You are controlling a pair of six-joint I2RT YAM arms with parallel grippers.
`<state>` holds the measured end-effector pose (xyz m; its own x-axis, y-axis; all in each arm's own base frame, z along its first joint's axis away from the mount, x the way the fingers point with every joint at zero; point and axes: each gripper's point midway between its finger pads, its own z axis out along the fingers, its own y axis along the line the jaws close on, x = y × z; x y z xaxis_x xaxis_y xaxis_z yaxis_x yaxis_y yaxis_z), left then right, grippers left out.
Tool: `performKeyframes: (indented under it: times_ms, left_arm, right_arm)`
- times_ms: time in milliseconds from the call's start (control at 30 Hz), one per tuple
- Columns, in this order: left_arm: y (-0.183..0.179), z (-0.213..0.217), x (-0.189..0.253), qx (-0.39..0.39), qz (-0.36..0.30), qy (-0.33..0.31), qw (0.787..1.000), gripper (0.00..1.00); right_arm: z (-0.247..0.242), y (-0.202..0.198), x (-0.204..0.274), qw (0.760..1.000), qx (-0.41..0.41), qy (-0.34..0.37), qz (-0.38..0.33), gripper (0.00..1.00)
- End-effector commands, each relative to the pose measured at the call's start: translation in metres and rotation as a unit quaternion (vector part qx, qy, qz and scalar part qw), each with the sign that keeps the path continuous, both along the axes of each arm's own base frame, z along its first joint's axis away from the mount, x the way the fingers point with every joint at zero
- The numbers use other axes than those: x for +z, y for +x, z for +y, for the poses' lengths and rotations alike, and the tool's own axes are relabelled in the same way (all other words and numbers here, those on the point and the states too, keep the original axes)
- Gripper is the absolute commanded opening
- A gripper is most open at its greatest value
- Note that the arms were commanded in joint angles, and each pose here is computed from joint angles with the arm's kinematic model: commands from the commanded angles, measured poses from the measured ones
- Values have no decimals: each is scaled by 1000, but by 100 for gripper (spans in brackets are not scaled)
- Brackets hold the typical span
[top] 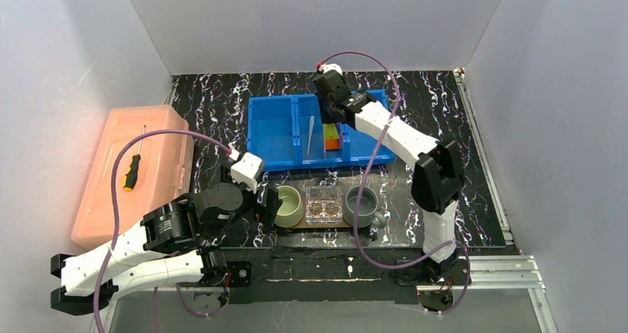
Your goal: Prepare toiletry sets of a toothbrush and toothpaste on the tray
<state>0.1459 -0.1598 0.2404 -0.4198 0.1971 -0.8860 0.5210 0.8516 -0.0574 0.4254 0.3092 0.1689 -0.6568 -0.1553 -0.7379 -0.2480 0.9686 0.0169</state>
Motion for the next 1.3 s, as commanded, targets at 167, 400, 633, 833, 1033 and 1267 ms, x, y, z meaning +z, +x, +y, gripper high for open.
performKeyframes:
  times_ms: [167, 400, 633, 833, 1033, 1267]
  left_arm:
    - [5, -6, 10, 14, 0, -19, 1000, 98]
    - [-8, -21, 25, 2, 44, -81, 996, 98]
    - [-25, -43, 40, -35, 90, -132, 987, 98]
    - [-29, -54, 45, -39, 129, -161, 978, 98]
    - [-24, -57, 42, -19, 198, -206, 958, 98]
    - [-17, -64, 42, -21, 258, -270, 927, 98]
  right_arm:
    - [-6, -62, 87, 992, 98, 45, -63, 25]
    - [-5, -127, 110, 974, 206, 69, -66, 25]
    - [-5, -183, 112, 952, 296, 31, -75, 25]
    - [0, -226, 108, 929, 356, -12, -100, 25]
    - [0, -251, 117, 912, 389, 0, -129, 25]
    - [7, -277, 114, 887, 439, 14, -144, 28]
